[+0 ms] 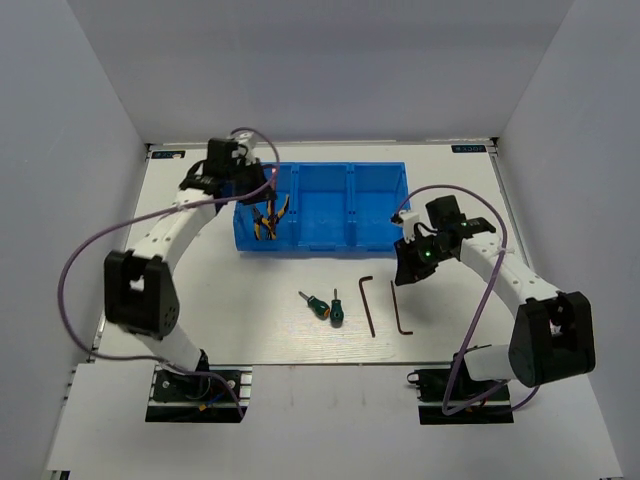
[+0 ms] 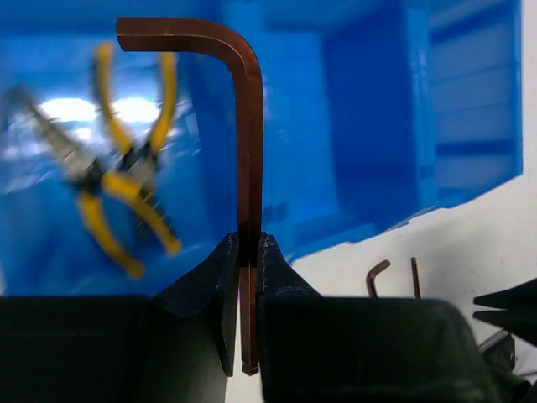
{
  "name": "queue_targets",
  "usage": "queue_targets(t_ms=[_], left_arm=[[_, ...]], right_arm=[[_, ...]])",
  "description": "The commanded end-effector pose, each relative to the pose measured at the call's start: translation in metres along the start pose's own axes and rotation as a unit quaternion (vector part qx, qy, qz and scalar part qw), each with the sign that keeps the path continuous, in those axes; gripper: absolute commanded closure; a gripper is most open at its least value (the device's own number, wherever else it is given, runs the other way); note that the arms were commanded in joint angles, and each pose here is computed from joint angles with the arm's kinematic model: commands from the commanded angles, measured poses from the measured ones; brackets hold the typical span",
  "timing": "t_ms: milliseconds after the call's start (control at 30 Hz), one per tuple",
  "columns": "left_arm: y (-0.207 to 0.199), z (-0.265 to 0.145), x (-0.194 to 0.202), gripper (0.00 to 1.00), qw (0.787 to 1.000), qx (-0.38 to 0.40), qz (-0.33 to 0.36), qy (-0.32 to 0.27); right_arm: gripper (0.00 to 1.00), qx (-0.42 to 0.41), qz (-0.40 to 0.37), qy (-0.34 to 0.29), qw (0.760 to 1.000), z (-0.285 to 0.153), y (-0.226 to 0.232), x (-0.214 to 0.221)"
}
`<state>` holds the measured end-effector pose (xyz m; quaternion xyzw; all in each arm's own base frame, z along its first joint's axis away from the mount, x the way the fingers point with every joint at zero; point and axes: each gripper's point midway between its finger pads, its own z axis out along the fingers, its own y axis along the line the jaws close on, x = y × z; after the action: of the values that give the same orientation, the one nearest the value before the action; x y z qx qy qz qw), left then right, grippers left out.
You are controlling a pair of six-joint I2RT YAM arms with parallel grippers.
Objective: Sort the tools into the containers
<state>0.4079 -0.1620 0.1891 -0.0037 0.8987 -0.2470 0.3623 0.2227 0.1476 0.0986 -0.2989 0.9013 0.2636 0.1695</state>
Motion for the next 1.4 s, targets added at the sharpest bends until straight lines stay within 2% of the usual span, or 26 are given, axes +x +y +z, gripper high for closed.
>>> queue_targets(t_ms=[0, 100, 367, 400, 433, 500, 533, 633, 733, 933, 1100, 1200, 1233, 1267, 1333, 1367], left_arm=[[-0.063, 0.015, -0.033, 1.00, 0.991, 0.109, 0.070, -0.024], [-0.090, 0.046, -0.036, 1.00, 0.987, 0.131, 0.089, -0.005], [-0.107, 0.089, -0.022, 0.99, 0.990, 0.112, 0.086, 0.015], [-0.107, 0.095, -0.015, 0.97, 0.991, 0.107, 0.081, 0.022], [-0.101, 0.101, -0.009, 0.89, 0.992, 0.098, 0.079, 0.030], [-0.099, 0.103, -0.001, 0.80, 0.993, 0.087, 0.073, 0.037], [-0.099, 0.107, 0.009, 0.70, 0.992, 0.086, 0.074, 0.048], [-0.095, 0.110, 0.021, 0.61, 0.992, 0.077, 0.074, 0.062], [-0.094, 0.112, 0.028, 0.58, 0.992, 0.070, 0.076, 0.067], [-0.099, 0.100, 0.023, 0.56, 0.993, 0.062, 0.082, 0.054], [-0.100, 0.057, 0.015, 0.56, 0.994, 0.037, 0.091, 0.036], [-0.092, 0.034, 0.041, 0.54, 0.994, 0.022, 0.096, 0.051], [-0.096, 0.014, 0.036, 0.54, 0.994, 0.031, 0.098, 0.034], [-0.086, 0.009, 0.058, 0.53, 0.994, 0.018, 0.095, 0.056], [-0.088, -0.014, 0.064, 0.49, 0.994, 0.024, 0.094, 0.043], [-0.079, -0.017, 0.084, 0.48, 0.994, 0.012, 0.087, 0.062]], right_arm=[[0.69, 0.015, -0.038, 0.004, 0.999, -0.002, 0.001, 0.012], [0.60, 0.025, -0.044, 0.011, 0.999, 0.000, 0.000, 0.021], [0.59, 0.095, -0.013, 0.029, 0.995, 0.005, -0.024, 0.038], [0.59, 0.098, -0.013, 0.030, 0.995, 0.007, -0.026, 0.039], [0.59, 0.103, -0.009, 0.036, 0.994, 0.009, -0.028, 0.042], [0.59, 0.104, -0.002, 0.050, 0.993, 0.015, -0.031, 0.048], [0.59, 0.104, 0.002, 0.053, 0.993, 0.016, -0.032, 0.048], [0.59, 0.095, 0.011, 0.058, 0.994, 0.023, -0.030, 0.046], [0.59, 0.081, 0.017, 0.062, 0.995, 0.032, -0.024, 0.046], [0.59, 0.085, 0.023, 0.069, 0.994, 0.045, -0.021, 0.047], [0.59, 0.114, 0.022, 0.068, 0.991, 0.056, -0.022, 0.049], [0.60, 0.150, 0.032, 0.081, 0.985, 0.064, -0.031, 0.058], [0.60, 0.156, 0.040, 0.094, 0.982, 0.068, -0.033, 0.065], [0.60, 0.163, 0.039, 0.094, 0.981, 0.070, -0.035, 0.064], [0.62, 0.187, 0.056, 0.099, 0.976, 0.071, -0.039, 0.066], [0.62, 0.201, 0.060, 0.108, 0.972, 0.074, -0.044, 0.070]])
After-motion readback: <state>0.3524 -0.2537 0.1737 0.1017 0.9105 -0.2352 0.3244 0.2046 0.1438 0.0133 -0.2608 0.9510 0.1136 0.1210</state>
